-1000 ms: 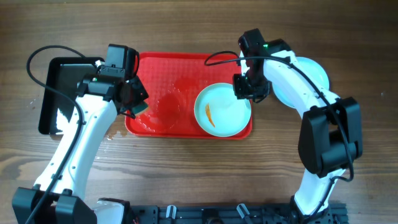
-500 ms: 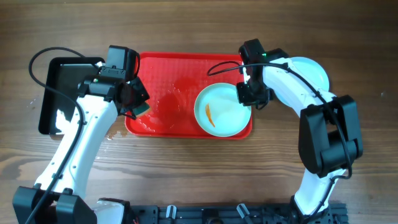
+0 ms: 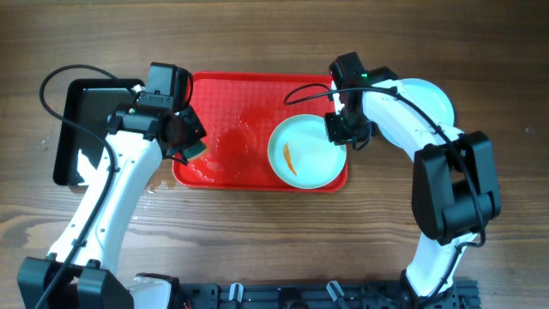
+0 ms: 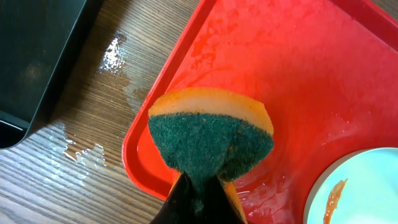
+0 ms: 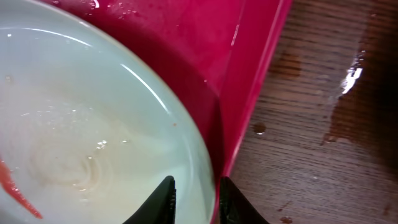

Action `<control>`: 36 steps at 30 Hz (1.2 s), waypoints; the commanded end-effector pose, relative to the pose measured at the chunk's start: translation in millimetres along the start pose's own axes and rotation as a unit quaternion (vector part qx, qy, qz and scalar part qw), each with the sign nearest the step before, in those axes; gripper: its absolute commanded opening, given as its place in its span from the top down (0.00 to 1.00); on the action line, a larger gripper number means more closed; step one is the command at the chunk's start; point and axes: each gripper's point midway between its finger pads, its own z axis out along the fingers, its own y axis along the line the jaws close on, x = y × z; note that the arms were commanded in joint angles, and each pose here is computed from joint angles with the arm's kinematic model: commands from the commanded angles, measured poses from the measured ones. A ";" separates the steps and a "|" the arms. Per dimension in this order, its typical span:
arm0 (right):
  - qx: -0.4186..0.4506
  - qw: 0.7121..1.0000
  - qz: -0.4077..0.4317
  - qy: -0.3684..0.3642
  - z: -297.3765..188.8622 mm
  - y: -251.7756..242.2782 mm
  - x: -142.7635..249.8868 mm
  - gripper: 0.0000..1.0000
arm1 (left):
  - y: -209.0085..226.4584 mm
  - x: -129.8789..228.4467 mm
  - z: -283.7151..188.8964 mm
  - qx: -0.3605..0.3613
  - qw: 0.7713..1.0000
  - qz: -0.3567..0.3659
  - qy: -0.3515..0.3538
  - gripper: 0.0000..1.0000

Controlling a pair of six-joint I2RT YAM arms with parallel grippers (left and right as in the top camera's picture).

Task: Clean dirty plates on tray and stack at the side
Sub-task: 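Reach the right gripper back and grip the last plate's rim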

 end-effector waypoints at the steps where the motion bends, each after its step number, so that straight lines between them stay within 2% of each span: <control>1: 0.044 0.999 -0.007 -0.004 2.0 -18.2 -1.8 0.71 | -1.4 1.1 -0.9 0.005 1.000 -0.002 -0.001 0.96; 4: -0.015 0.999 -0.031 0.008 6.0 2.5 2.6 0.71 | -5.3 3.2 -1.0 0.016 1.000 -0.002 0.006 0.96; 9: -0.040 0.999 -0.026 0.008 7.5 11.2 2.1 0.77 | -8.2 4.7 -1.3 0.024 1.000 -0.002 0.010 0.96; 17: 0.020 0.999 -0.032 0.012 11.5 -10.0 5.6 0.78 | -8.2 4.7 -1.2 0.024 1.000 -0.002 0.010 0.96; 19: 0.016 0.999 -0.031 0.007 7.1 -8.4 1.8 0.85 | -8.6 4.2 -1.2 0.025 1.000 -0.002 0.009 0.96; 21: -0.011 0.999 -0.034 0.001 -12.5 2.6 -8.0 0.87 | -8.7 4.1 -1.2 0.025 1.000 -0.003 0.009 0.96; 22: -0.024 0.999 -0.034 -0.003 -25.4 8.3 -13.8 0.82 | -8.7 4.1 -1.2 0.025 1.000 -0.003 0.009 0.96; 23: -0.021 0.999 -0.033 -0.005 -29.7 7.6 -15.9 0.71 | -8.7 4.1 -1.2 0.025 1.000 -0.003 0.009 0.96; 24: -0.005 1.000 -0.027 -0.008 -30.1 2.1 -17.0 0.52 | -8.7 4.1 -1.2 0.025 1.000 -0.003 0.009 0.96; 25: 0.015 1.000 -0.012 -0.008 -29.0 -6.7 -17.2 0.43 | -8.7 4.2 -1.2 0.025 1.000 -0.003 0.009 0.96; 26: 0.018 1.000 -0.008 -0.006 -26.8 -9.7 -15.9 0.41 | -8.7 4.2 -1.2 0.025 1.000 -0.003 0.009 0.96; 30: -0.015 1.000 -0.009 0.003 0.7 -3.0 -3.5 0.45 | -8.7 4.2 -1.2 0.025 1.000 -0.003 0.009 0.96; 32: -0.046 0.999 -0.008 0.009 5.6 7.4 1.0 0.60 | -8.7 4.2 -1.2 0.025 1.000 -0.003 0.009 0.96; 36: -0.051 0.999 -0.002 0.006 5.5 9.3 -0.9 0.69 | -8.7 4.1 -1.2 0.025 1.000 -0.003 0.009 0.96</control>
